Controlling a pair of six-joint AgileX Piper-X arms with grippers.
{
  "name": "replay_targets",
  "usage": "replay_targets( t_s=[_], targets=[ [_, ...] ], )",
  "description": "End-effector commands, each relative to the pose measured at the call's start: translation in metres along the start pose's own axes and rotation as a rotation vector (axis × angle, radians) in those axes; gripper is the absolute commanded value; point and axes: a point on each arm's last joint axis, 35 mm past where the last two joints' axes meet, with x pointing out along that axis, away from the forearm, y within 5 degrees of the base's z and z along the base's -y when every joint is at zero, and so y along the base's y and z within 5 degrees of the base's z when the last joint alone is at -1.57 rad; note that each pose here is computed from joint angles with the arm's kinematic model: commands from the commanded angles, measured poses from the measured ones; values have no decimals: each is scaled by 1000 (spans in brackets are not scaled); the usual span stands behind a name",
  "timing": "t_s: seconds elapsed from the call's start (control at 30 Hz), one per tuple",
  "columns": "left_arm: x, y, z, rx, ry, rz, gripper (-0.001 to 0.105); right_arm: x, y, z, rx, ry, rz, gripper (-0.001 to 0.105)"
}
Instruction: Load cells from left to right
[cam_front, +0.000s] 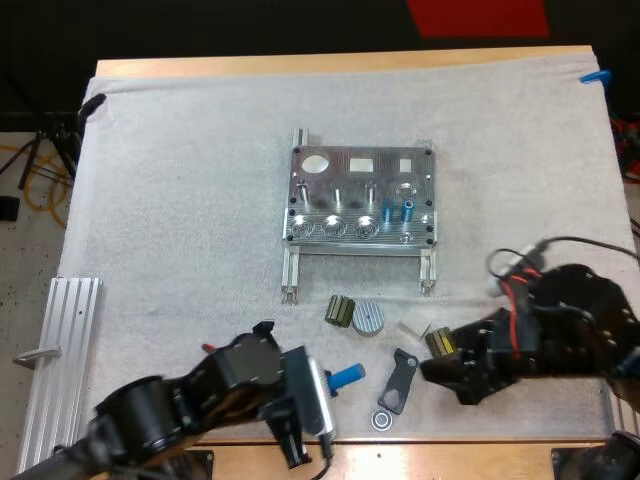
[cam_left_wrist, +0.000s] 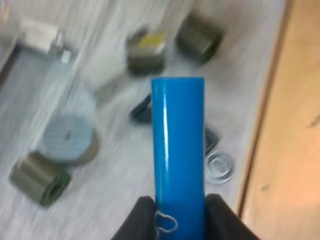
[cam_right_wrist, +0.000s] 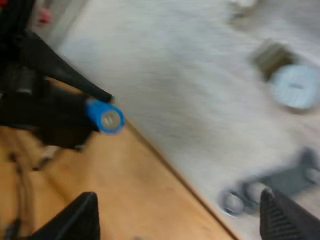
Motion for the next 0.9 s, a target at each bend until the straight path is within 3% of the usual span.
replay_targets(
  t_s=[0.0,0.33,0.73,0.87],
  targets=[
    [-10,-3,-1,17,-34,-44,0,5,2,12,-34,-61,123,64],
    [-24,-6,-6,13,-78,-67,0,59,-12,36,34,-28,313,64],
    [-11,-4,-3,0,-25,-63,0,112,19,39,-3,66,414,64],
    [-8,-4,-2,-2,-12,-62,0,119,26,38,16,85,417,51]
  ],
)
